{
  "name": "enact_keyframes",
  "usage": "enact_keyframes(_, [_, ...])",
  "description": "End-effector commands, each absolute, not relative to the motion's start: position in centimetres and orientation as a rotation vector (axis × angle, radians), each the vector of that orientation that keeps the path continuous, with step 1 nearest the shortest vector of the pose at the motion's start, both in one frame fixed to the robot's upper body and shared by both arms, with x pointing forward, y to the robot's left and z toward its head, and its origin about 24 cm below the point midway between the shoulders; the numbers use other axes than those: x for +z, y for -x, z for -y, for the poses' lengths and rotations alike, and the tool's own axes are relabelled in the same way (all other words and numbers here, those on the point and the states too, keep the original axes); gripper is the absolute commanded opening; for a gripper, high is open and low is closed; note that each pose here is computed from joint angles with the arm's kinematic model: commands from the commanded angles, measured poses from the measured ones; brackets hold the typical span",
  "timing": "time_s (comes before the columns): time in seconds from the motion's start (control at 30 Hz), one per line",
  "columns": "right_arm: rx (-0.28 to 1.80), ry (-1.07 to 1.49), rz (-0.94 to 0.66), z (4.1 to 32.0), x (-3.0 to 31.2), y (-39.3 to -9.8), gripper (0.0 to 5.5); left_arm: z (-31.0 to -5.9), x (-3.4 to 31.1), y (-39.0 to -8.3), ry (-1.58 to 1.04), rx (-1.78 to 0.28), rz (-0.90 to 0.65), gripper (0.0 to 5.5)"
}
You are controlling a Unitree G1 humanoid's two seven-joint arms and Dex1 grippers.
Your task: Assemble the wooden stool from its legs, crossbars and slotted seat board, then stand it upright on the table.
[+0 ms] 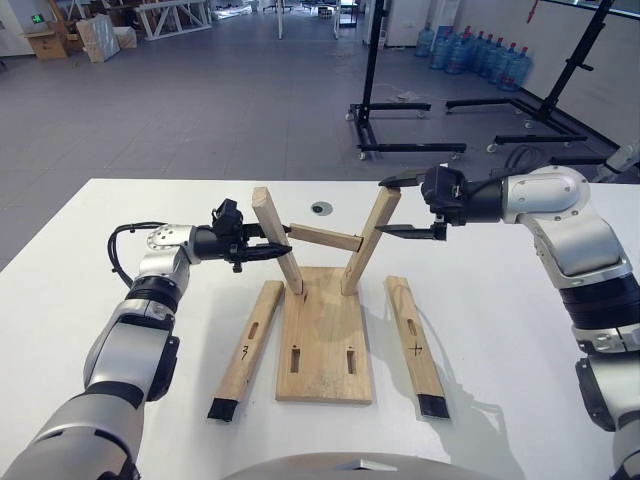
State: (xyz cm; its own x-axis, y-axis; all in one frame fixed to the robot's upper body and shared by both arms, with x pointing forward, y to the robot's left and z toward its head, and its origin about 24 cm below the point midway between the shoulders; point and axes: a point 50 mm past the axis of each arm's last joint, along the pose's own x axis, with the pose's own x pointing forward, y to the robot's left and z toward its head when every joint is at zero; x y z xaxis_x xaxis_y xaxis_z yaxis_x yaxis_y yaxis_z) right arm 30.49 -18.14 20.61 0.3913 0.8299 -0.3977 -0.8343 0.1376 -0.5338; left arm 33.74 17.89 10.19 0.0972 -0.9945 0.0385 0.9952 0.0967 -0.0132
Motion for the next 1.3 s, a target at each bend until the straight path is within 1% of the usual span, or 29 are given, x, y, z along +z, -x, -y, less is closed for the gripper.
enact_keyframes(0.03, [1.338,0.712,-0.437,19.3,12.3,-28.9,3.7,-19.7,10.5,-33.8,0.092,-1.391,0.056,2.03])
enact_keyframes(0.47, [1.334,0.758,-0.483,19.9,11.8,-28.8,3.7,-21.0,9.6,-33.2,0.131,-1.34,0.052,2.03])
enact_keyframes(0.9, [1.343,0.828,-0.597,21.0,10.3,-28.1,3.7,-22.2,9.8,-33.0,0.162,-1.303,0.054,2.03])
enact_keyframes(1.1, [1.379,0.881,-0.625,21.1,10.1,-27.6,3.7,-22.9,10.0,-33.1,0.222,-1.242,0.112,2.03])
enact_keyframes(1.3, [1.392,0.897,-0.609,20.8,10.2,-27.6,3.7,-23.1,8.9,-32.8,0.211,-1.219,0.056,2.03])
